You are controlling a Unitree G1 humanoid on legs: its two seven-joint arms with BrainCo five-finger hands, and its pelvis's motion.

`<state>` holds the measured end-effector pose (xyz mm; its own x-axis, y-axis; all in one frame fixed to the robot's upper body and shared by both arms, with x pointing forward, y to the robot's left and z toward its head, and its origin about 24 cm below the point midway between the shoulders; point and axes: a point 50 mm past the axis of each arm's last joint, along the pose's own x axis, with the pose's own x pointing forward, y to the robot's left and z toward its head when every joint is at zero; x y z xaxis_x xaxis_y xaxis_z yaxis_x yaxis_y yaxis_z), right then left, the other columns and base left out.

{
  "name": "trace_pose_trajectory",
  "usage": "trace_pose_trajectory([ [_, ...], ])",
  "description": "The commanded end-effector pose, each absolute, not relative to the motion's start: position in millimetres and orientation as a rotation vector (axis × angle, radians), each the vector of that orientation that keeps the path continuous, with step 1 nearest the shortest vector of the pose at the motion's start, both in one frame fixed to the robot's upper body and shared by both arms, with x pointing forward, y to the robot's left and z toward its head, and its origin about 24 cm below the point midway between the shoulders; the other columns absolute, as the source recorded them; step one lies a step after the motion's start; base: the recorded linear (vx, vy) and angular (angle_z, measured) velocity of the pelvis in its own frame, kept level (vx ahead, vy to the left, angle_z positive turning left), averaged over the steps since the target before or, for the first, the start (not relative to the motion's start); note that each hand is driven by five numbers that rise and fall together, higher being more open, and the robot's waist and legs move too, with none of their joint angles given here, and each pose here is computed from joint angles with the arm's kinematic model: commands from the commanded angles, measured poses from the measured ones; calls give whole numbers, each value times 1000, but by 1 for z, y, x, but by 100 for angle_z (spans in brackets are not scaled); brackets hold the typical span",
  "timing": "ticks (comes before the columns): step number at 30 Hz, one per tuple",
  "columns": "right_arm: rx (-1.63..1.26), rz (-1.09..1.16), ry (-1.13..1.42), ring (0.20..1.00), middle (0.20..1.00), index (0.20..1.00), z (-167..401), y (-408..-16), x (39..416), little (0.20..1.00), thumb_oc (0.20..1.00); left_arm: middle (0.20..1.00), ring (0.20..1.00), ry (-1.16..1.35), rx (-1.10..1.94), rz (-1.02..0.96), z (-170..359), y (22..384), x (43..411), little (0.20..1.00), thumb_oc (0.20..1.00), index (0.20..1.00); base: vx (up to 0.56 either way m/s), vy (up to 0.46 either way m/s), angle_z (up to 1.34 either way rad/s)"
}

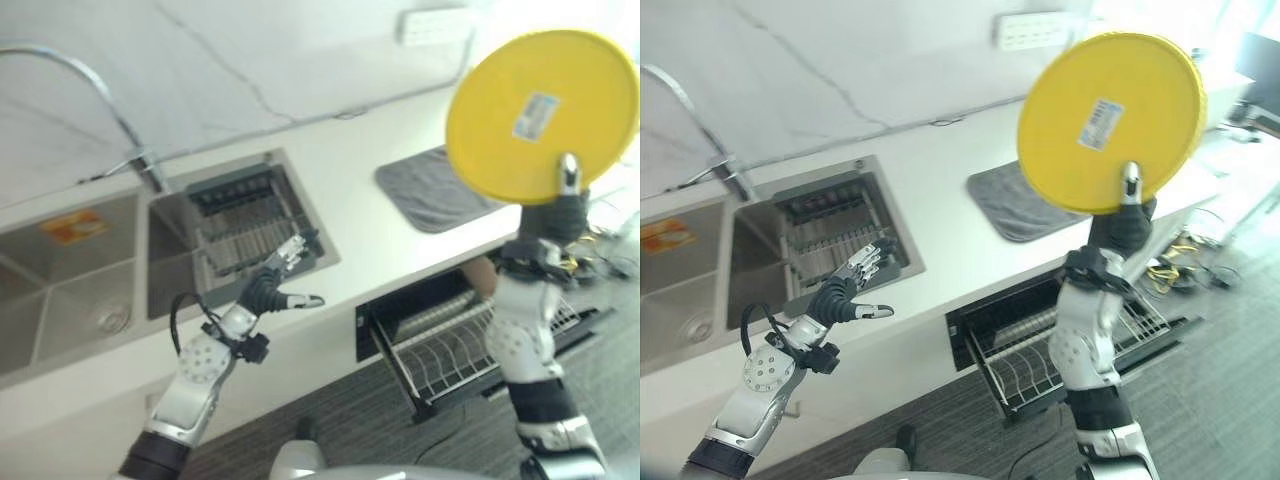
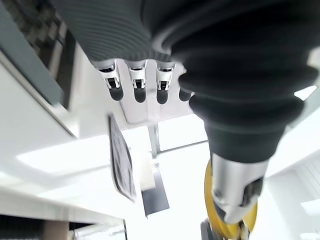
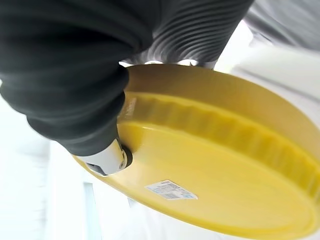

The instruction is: Place the dishes in the dishwasher.

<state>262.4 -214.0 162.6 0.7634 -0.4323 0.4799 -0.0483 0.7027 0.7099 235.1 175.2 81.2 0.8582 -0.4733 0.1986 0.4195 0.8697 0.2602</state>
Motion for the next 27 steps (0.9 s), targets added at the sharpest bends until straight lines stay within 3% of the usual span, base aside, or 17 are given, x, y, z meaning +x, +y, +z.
trace_pose_trajectory([
  [1,642,-85,-947,200,200,200,208,-217,248,200,200,1000,1000,-371,261,-491,98,167,240,1000,1000,1000,-26,-188,-39],
  [11,515,-249,-804,200,200,200,166,-251,223,200,200,1000,1000,-395,273,-492,107,166,244,1000,1000,1000,-43,-88,-55],
  [18,586,-143,-522,200,200,200,116,-222,241,200,200,1000,1000,-396,283,-494,106,159,245,1000,1000,1000,23,14,-21],
  [27,683,-92,-354,200,200,200,93,-191,250,200,200,1000,1000,-365,291,-463,100,165,237,1000,1000,1000,56,48,14],
])
